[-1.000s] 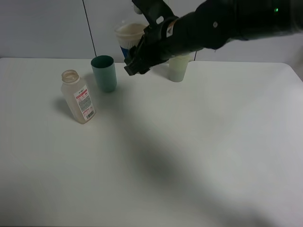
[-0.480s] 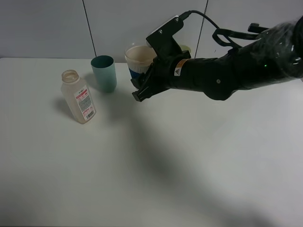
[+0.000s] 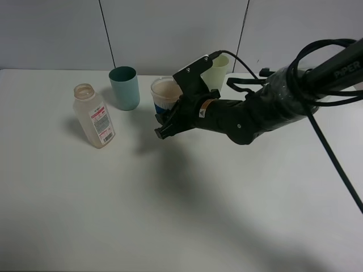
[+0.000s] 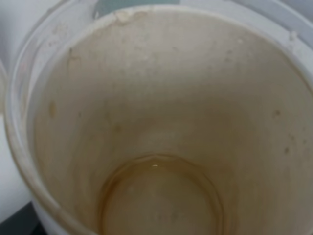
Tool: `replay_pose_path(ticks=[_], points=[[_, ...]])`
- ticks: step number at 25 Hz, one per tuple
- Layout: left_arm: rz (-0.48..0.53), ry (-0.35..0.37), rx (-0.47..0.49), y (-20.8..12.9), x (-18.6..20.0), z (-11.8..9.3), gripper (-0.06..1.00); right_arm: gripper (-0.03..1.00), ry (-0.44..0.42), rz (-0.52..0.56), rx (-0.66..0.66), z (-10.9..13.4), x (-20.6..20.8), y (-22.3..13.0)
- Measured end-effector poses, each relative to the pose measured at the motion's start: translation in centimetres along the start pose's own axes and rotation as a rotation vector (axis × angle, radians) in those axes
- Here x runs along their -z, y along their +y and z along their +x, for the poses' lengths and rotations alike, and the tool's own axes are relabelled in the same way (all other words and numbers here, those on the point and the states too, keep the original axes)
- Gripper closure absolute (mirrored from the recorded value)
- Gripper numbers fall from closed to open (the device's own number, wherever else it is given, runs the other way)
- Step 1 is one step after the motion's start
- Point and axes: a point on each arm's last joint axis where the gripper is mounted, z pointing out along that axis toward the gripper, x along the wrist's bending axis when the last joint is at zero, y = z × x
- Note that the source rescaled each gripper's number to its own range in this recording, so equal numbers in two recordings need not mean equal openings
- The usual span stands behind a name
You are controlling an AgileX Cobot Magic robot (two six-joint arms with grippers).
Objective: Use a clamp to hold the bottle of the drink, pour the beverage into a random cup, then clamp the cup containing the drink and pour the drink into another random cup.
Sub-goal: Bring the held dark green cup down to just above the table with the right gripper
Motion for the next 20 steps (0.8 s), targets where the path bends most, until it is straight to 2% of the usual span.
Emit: replay_pose_path(ticks=[12,20], points=[[0.000,0.000,0.000,0.0,0.0,0.0,-0.06,0.91,-0.017,-0.026,0.001,0.6,-2.8,-4.4],[0.000,0.000,0.000,0.0,0.0,0.0,-0.06,0.91,-0.021,-0.071,-0.009,0.7,-3.4,-5.4]])
